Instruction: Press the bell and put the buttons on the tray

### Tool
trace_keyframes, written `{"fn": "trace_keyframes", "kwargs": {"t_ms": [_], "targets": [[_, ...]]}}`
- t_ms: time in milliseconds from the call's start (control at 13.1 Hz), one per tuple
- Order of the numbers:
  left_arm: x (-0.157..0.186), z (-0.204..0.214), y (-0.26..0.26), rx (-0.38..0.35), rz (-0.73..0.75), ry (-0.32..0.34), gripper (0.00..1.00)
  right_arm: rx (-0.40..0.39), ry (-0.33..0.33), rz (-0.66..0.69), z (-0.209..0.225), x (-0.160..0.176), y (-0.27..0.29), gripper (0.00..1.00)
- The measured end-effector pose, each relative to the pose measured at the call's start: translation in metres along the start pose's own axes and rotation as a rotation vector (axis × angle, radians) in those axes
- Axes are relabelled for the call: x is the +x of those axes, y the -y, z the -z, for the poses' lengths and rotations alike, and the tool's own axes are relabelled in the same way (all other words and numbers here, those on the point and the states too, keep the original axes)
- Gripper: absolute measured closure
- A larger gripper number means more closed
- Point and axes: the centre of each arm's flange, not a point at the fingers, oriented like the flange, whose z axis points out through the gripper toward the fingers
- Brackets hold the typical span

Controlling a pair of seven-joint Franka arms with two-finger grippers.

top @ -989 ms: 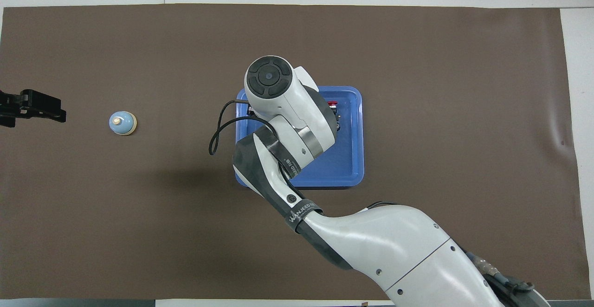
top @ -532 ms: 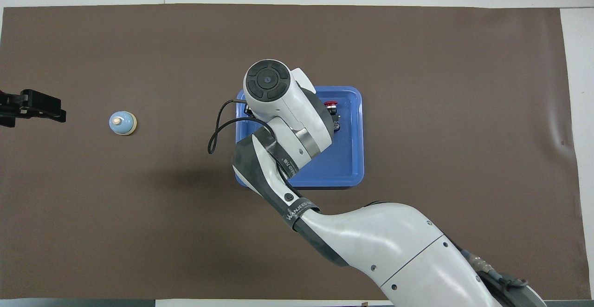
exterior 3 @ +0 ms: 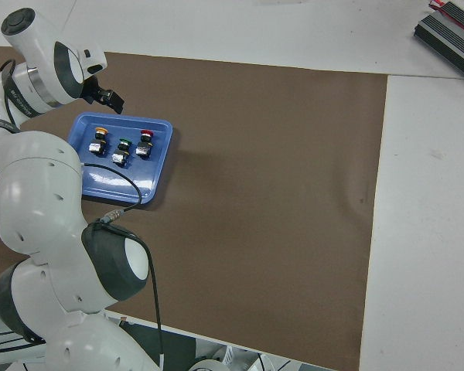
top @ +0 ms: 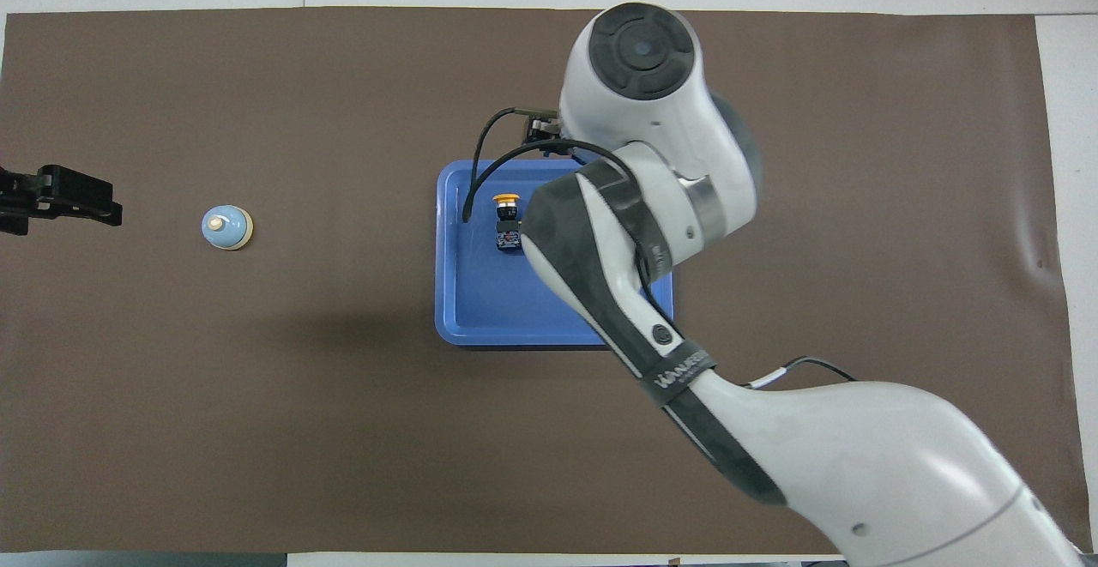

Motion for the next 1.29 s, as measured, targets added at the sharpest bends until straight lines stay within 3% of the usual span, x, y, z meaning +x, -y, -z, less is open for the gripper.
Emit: {"fn": "trace_keyframes", "kwargs": {"t_ms": [152, 380, 608, 913, 1293], "targets": [[0.000, 0.000, 0.000, 0.000, 0.000, 0.000, 0.00, -0.016, -0.001, 0.022, 0.049, 0.026, -0.093, 0.00], [0.000, 0.000, 0.000, 0.000, 0.000, 0.000, 0.00, -0.048, 0.055, 0.087, 0.108, 0.028, -0.193, 0.00], [0.000, 0.000, 0.000, 0.000, 0.000, 0.000, 0.00, -0.059, 0.105, 0.131, 0.140, 0.010, -0.237, 0.00], [0.000, 0.000, 0.000, 0.000, 0.000, 0.000, 0.00, -0.062, 0.136, 0.141, 0.145, -0.014, -0.285, 0.00], [0.000, 0.000, 0.000, 0.000, 0.000, 0.000, 0.00, -0.064, 0.130, 0.061, 0.151, -0.008, -0.345, 0.00]]}}
